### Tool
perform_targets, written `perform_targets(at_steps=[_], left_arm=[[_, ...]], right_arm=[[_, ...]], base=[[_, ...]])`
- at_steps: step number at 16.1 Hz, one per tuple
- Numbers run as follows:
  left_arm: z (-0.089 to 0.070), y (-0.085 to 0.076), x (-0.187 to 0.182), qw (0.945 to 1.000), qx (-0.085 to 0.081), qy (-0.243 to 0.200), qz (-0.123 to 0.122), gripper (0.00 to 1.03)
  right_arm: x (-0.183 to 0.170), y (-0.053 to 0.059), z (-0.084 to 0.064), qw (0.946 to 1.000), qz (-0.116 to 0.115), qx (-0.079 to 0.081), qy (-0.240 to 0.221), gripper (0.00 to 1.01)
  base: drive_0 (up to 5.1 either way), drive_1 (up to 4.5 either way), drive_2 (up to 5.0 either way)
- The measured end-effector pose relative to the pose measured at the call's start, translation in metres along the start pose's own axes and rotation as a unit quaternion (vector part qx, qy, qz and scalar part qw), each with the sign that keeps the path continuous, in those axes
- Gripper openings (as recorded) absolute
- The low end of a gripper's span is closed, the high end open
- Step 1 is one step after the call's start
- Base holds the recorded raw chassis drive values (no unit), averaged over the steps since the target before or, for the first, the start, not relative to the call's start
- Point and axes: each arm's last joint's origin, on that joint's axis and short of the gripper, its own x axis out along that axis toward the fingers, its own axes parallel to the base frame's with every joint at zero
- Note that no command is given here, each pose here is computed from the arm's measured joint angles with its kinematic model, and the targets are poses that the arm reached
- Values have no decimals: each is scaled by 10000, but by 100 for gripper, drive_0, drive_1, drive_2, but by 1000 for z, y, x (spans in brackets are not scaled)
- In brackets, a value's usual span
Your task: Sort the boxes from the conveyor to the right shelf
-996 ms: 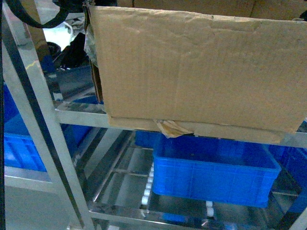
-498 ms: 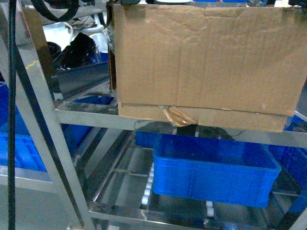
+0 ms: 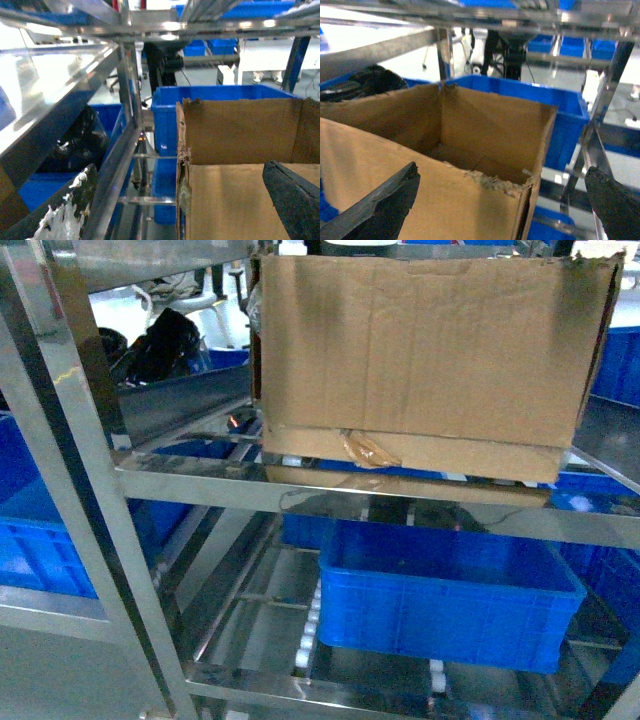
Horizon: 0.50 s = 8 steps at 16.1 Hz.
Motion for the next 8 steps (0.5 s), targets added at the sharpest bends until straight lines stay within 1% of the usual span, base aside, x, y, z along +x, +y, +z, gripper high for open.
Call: perform_targets(at_steps=[1, 2, 3, 4, 6, 7, 8], left_arm=[[3, 0, -12, 9999, 65, -94, -32, 98], [0, 0, -23, 9999, 83, -32, -70, 98], [-7, 0, -35, 9997, 106, 176, -128, 98], [-11, 4, -47, 9995, 48, 274, -127, 98], [-12, 14, -71, 9995, -132, 275, 19, 98], [-13, 20, -82, 9995, -216, 240, 53, 98], [-19, 26, -95, 9992, -250, 321, -13, 98]], right_arm=[[-9, 3, 5, 9997, 49, -120, -221, 98], [-18, 6, 7, 9995, 134, -163, -240, 98], [-30, 9, 3, 9995, 239, -129, -130, 98], [-44, 12, -2, 9997, 248, -88, -8, 98], [-75, 13, -9, 9996, 220, 5, 182, 98], [-89, 16, -13, 9992, 244, 49, 313, 98], [-107, 20, -23, 9979, 249, 118, 580, 98]], base=[[0, 0, 0], [0, 0, 0], [0, 0, 0], [0, 0, 0], [0, 0, 0], [0, 0, 0], [0, 0, 0]])
